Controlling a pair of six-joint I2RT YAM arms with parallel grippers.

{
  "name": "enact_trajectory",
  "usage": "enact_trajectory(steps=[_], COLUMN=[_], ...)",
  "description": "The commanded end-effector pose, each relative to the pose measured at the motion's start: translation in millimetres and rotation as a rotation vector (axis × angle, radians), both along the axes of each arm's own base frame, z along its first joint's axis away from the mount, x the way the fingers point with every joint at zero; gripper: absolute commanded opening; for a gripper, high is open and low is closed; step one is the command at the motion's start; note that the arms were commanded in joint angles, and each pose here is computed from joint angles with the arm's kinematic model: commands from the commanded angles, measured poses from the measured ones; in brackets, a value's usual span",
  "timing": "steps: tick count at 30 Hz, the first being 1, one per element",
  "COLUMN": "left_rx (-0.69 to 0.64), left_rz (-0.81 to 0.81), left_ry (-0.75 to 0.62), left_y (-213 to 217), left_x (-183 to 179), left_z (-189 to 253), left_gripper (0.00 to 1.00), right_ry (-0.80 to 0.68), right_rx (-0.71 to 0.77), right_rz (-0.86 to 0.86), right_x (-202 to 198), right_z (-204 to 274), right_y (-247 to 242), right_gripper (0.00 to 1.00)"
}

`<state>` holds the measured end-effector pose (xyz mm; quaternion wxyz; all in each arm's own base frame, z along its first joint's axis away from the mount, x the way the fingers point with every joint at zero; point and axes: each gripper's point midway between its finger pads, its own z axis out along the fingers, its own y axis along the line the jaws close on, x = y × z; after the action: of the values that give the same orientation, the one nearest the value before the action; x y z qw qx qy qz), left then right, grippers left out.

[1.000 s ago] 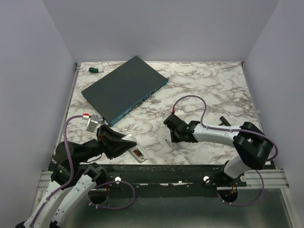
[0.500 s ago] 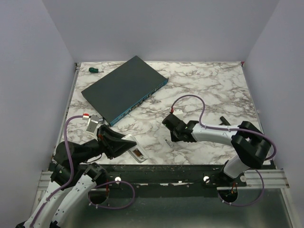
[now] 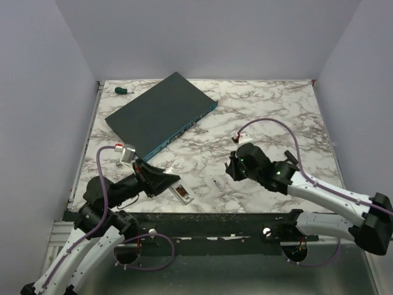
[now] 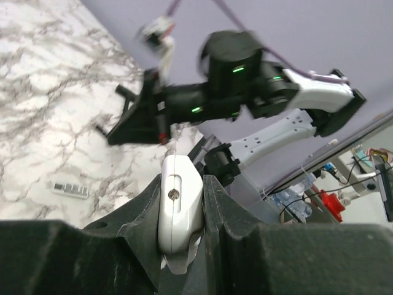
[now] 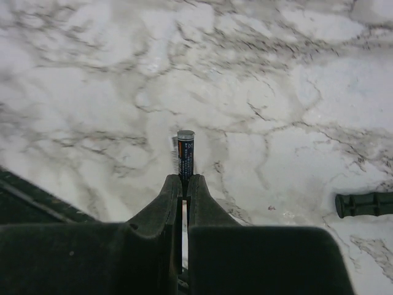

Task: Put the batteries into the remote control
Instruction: Pick up the battery from the center of the board, then load the battery into the remote control.

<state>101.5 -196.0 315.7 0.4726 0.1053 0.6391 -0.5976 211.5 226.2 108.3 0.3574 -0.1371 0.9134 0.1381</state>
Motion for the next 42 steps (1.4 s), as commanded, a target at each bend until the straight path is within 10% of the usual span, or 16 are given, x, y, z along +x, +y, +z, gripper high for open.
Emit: enact_trajectory(steps=[1, 11, 42], left_rx=[-0.042, -0.184, -0.259], left_rz=[0.034, 0.138, 0.212], left_ry=[0.108, 0.256, 0.384], left_y=[-10, -16, -9], left_x=[25, 66, 78], left_z=[-23, -67, -99], left_gripper=[0.00, 0.00, 0.00], right_ry=[-0.076, -0.053, 0.017], right_rx=[0.144, 0.247, 0.040], right_rz=[0.237, 0.264, 0.467], right_x=[-24, -45, -90], right_z=[60, 126, 105], right_y=[18, 35, 132], right_gripper=[0.01, 0.01, 0.01])
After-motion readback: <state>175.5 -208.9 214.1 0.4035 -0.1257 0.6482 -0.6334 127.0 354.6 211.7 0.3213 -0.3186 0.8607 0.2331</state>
